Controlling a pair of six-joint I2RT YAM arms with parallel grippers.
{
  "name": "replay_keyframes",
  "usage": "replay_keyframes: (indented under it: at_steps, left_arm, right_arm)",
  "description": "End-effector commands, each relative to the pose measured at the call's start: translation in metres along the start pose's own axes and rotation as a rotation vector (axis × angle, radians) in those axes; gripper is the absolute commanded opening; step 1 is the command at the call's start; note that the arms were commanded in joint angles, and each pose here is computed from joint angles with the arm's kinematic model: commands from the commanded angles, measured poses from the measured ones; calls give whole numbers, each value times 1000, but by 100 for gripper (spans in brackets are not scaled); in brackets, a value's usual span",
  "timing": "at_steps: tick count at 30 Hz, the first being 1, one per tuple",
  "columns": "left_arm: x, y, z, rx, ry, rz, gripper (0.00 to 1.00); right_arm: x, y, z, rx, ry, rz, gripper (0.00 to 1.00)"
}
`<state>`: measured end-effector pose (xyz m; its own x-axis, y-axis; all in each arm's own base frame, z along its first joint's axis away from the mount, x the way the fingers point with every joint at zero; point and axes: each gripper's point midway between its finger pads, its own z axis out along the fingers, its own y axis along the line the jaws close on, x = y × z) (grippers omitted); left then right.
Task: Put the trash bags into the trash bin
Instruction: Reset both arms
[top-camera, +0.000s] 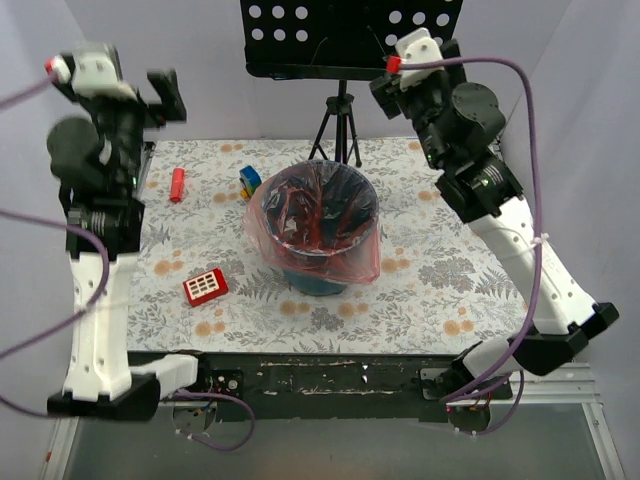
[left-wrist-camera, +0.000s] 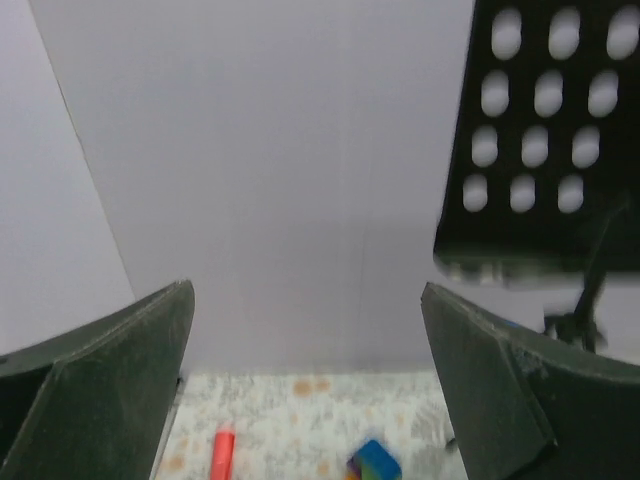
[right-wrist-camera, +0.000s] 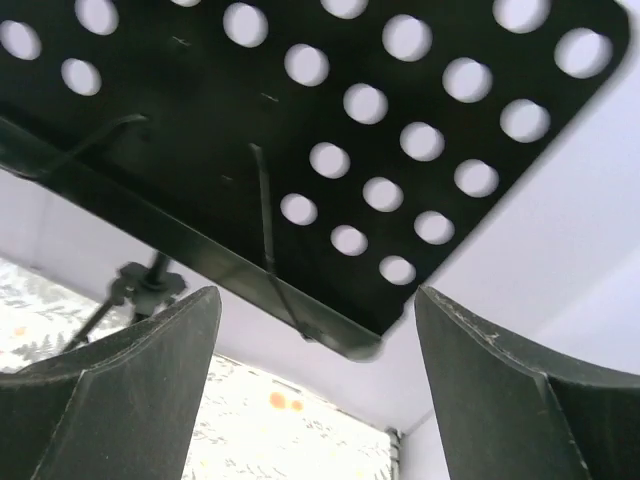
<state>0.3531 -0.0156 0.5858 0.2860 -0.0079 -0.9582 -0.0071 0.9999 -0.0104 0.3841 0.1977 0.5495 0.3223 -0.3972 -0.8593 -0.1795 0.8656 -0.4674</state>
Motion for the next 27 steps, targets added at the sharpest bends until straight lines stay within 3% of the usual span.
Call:
replay_keyframes:
  at_steps: [1, 3, 5, 7, 10, 13, 17, 21, 27]
  left_arm:
    - [46, -22, -60, 179, -74, 119, 98]
    - [140, -35, -76, 257, 103, 90, 98]
    - [199, -44, -96, 272, 234, -44, 98]
    - [217, -53, -107, 294, 269, -143, 98]
    - [201, -62, -95, 321, 316, -192, 98]
    - [152, -27, -56, 102, 262, -185, 98]
    - [96, 24, -12, -198, 320, -88, 98]
    - [52, 32, 9, -245, 245, -79, 98]
    - [5, 18, 5, -179, 70, -245, 98]
  right_arm:
    - [6, -44, -35, 196, -17, 44, 87]
    - [55, -14, -46, 122, 78, 25, 88]
    - [98, 18, -63, 8, 157, 9, 88]
    - [120, 44, -78, -100, 209, 41, 88]
    - [124, 60, -87, -209, 244, 45, 88]
    - [122, 46, -78, -122, 219, 14, 89]
    - [104, 22, -51, -29, 193, 13, 91]
    - [101, 13, -35, 7, 198, 48, 91]
    - [106, 15, -26, 13, 219, 92, 91]
